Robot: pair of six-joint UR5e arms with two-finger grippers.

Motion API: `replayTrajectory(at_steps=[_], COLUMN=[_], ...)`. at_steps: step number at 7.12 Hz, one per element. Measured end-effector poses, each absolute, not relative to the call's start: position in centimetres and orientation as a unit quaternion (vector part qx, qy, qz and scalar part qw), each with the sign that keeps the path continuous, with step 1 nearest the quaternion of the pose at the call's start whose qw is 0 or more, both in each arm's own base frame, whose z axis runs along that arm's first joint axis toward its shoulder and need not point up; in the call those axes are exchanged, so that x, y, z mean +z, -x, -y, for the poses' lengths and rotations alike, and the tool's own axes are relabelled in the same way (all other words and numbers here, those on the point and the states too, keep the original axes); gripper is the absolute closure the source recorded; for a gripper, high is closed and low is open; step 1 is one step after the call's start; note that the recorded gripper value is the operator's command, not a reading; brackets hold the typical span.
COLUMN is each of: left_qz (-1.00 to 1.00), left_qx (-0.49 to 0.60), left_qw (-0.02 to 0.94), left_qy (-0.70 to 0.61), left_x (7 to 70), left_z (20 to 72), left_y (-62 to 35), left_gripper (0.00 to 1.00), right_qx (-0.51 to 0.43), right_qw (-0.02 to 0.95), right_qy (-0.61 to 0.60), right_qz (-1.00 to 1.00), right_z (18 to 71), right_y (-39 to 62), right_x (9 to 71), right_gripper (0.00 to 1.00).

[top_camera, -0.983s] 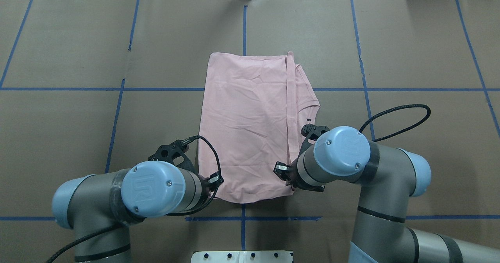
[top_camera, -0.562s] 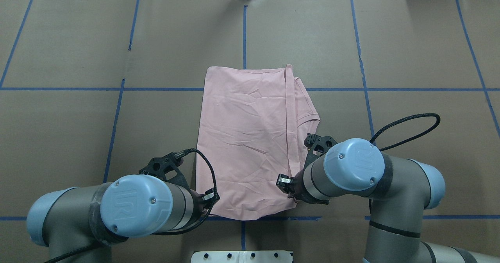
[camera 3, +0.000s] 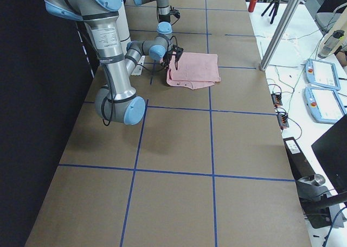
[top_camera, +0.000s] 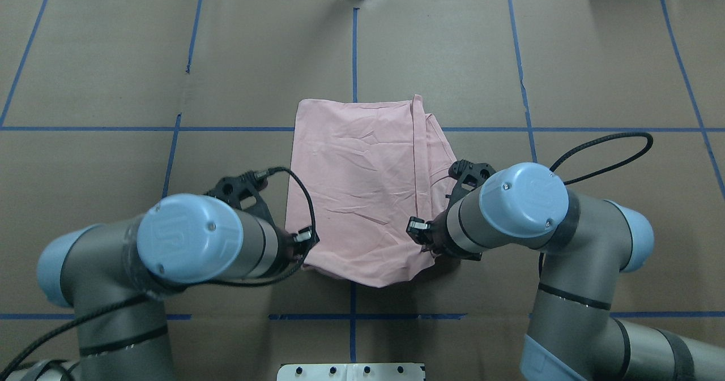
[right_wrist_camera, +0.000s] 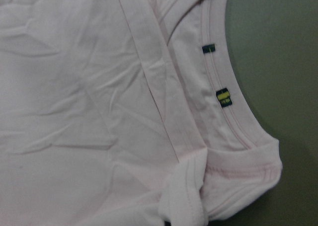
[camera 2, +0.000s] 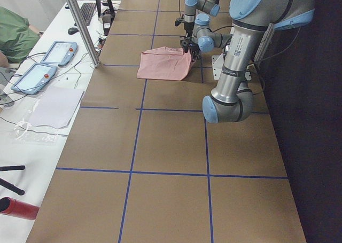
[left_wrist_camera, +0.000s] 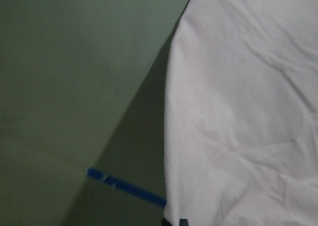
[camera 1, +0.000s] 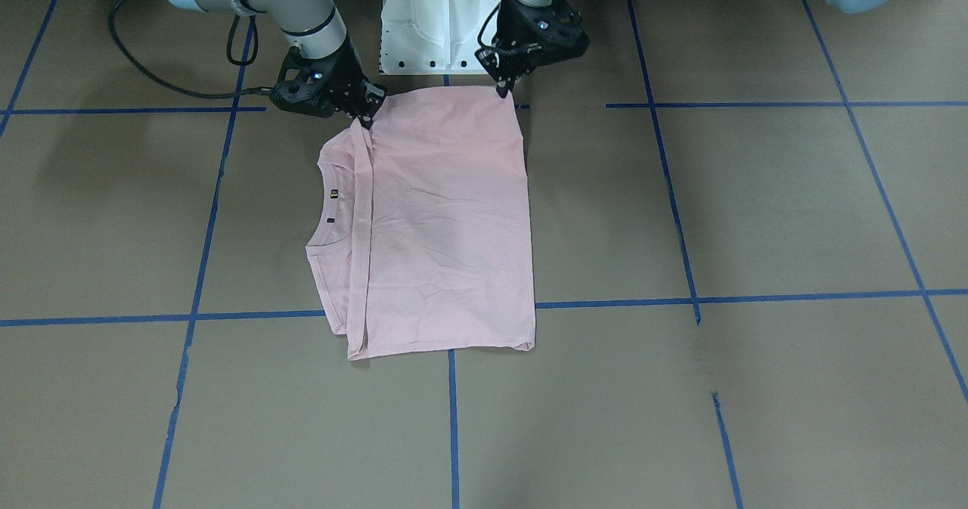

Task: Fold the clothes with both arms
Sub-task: 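Lift the near edge with both grippers and fold it away from the robot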

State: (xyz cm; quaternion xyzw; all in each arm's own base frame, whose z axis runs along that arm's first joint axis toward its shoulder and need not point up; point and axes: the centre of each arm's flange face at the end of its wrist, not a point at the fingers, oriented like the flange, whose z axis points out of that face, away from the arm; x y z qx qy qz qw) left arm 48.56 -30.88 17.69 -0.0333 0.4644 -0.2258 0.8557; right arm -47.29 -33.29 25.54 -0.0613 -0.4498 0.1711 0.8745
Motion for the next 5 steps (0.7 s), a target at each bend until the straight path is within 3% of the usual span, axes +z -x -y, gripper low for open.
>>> replayTrajectory(at_steps=[5], left_qz=[-0.501], left_qx=[-0.271], left_qw=[0.822], left_qy=[-0.006], left_x=[19.8], left_z=[40.3], left_y=[-49.3], left_gripper=[1.00], right_qx=[0.213], right_qw=[0.864], right_qy=[0.043], right_qz=[0.453], right_z=[43.1], right_y=[49.1], right_x=[27.8], right_gripper=[1.00])
